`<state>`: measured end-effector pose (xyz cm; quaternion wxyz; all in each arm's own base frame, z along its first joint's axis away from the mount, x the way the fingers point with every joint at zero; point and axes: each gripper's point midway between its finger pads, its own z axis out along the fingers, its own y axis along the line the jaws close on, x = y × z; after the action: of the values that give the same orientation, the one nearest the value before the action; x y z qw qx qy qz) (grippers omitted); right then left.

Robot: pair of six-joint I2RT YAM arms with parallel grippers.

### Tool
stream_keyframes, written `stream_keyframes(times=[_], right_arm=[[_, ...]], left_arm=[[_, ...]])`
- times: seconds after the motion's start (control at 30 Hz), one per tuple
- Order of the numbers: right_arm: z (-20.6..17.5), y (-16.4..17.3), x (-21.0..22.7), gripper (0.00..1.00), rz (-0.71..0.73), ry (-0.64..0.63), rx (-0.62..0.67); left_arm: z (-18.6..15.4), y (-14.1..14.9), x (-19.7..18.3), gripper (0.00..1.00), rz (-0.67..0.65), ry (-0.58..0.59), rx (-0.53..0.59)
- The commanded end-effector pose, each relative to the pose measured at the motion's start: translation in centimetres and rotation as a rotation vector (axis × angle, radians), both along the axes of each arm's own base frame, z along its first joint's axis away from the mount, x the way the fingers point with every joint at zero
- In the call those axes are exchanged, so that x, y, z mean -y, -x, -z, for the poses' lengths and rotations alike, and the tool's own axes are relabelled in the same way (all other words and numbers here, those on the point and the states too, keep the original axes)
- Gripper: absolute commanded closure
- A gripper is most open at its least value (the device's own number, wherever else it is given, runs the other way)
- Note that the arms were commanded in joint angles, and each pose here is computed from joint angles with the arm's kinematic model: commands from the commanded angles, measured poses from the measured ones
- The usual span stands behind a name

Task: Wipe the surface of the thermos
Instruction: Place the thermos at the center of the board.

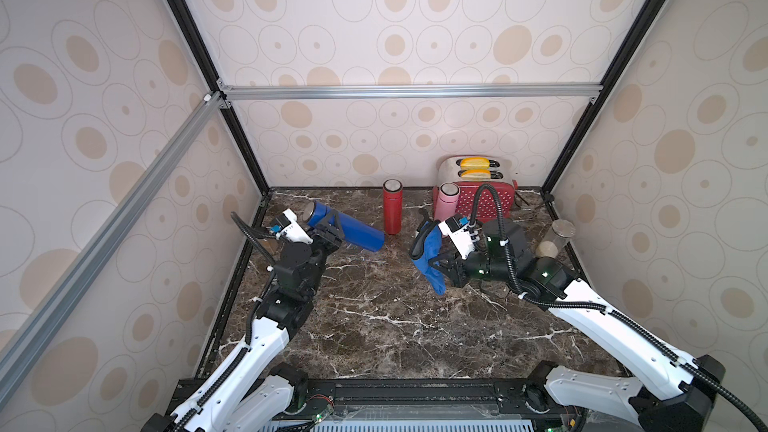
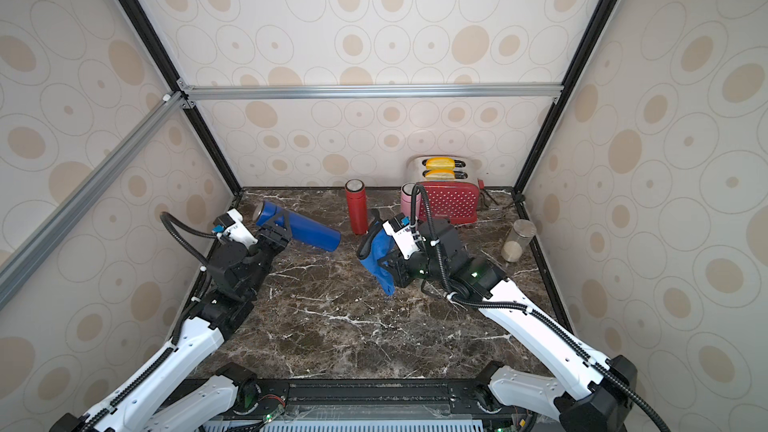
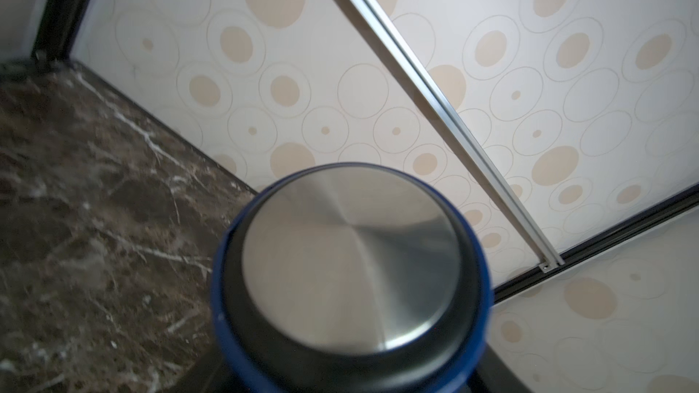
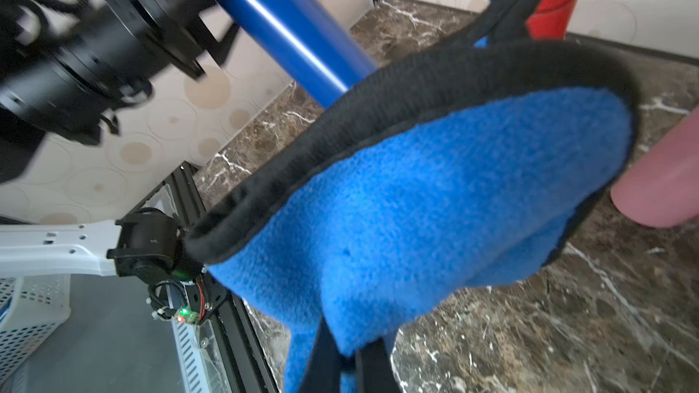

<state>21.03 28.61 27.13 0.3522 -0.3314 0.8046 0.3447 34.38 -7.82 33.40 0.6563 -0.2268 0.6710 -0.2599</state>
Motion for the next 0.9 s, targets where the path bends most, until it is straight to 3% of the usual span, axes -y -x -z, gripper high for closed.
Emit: stream_keyframes(times=[0.0, 0.2, 0.3, 0.5, 0.63, 0.87], right_arm=[[0.4, -0.1, 0.6, 1.00, 0.024, 0.023, 0.018], [0.5, -0.6, -0.2, 1.00, 0.013, 0.021, 0.016], [0.6, -0.9, -0.5, 1.00, 0.013, 0.026, 0.020], [0.6, -1.2, -0.8, 1.00, 0.016, 0.024, 0.022], [0.9, -1.3, -0.6, 1.00, 0.024, 0.039, 0.018], [0.9, -1.7, -1.1, 1.00, 0.024, 0.040, 0.007]], left_arm=[[-1.6, -1.5, -1.8, 1.00, -0.143, -0.346, 0.017], [-1.7, -6.5, -1.6, 1.00, -0.261, -0.628, 0.009], [-0.9, -9.5, -1.4, 1.00, -0.288, -0.686, -0.009], [1.7, -14.4, -3.7, 1.00, -0.366, -0.659, -0.027], [3.2, -16.8, -4.4, 1.00, -0.353, -0.670, -0.039], [6.6, -19.4, -6.1, 1.00, -0.332, -0.603, -0.073]])
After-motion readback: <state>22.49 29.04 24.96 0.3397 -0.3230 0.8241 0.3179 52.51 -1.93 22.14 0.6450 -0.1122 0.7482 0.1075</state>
